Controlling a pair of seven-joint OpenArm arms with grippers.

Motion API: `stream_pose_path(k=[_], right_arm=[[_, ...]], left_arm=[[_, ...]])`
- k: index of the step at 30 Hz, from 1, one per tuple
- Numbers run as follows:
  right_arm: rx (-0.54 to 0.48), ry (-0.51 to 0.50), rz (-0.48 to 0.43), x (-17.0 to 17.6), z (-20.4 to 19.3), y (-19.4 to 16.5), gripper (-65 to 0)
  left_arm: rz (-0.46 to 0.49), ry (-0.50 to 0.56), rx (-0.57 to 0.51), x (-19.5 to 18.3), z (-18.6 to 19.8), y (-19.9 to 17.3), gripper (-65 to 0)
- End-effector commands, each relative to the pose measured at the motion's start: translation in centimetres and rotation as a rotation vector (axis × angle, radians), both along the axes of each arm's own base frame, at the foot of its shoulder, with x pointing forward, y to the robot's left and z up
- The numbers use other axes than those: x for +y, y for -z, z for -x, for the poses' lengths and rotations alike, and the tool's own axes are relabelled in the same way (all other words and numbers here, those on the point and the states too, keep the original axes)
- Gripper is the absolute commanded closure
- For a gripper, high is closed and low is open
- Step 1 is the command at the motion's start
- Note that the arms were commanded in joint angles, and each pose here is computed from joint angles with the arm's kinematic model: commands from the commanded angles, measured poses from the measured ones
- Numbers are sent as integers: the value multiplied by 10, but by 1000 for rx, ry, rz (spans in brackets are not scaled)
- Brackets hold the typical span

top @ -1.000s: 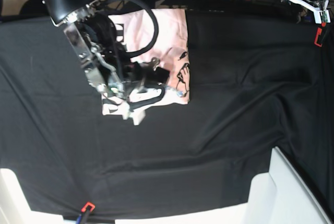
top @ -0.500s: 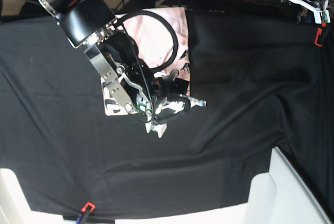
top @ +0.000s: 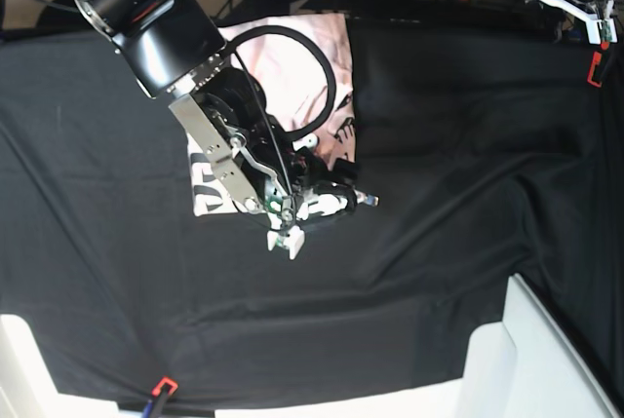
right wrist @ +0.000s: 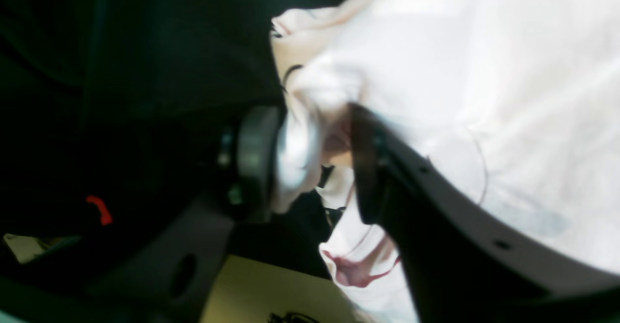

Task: Fold the T-shirt properly
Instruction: 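Press the folded shirt flat with the right gripper, then release, then lower the left gripper and grasp the folded shirt's corner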

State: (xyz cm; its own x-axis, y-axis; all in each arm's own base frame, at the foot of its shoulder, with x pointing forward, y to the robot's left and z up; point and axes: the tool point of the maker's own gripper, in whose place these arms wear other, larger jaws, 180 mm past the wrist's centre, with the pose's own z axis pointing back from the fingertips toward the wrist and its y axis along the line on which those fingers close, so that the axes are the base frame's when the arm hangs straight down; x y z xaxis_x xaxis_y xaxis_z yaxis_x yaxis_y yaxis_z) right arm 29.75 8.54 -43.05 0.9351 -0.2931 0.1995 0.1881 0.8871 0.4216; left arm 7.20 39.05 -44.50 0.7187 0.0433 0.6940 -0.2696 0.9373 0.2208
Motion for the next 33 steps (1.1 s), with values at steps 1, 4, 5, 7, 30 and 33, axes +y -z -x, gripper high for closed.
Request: stream_pose_path(k=[1, 4, 5, 7, 30, 33], right_arm=[[-77, -50, -56, 18, -15, -23, -280], [-208, -205, -137, 38, -22, -53, -267], [-244, -257, -158, 42, -20, -62, -257], [-268, -325, -170, 40, -16, -73, -236], [-196, -15, 38, -99, 78, -35, -212], [-212, -1, 67, -115, 76, -37, -212]], left_arm=[[-25, 0, -29, 9, -6, -9, -370], [-11, -16, -19, 9, -3, -2, -370], [-10, -17, -17, 9, -2, -1, -370], [-11, -14, -21, 9, -4, -2, -370], [125, 315, -136, -118, -83, -11, -87], [180, 355, -135, -144, -85, -5, -89]])
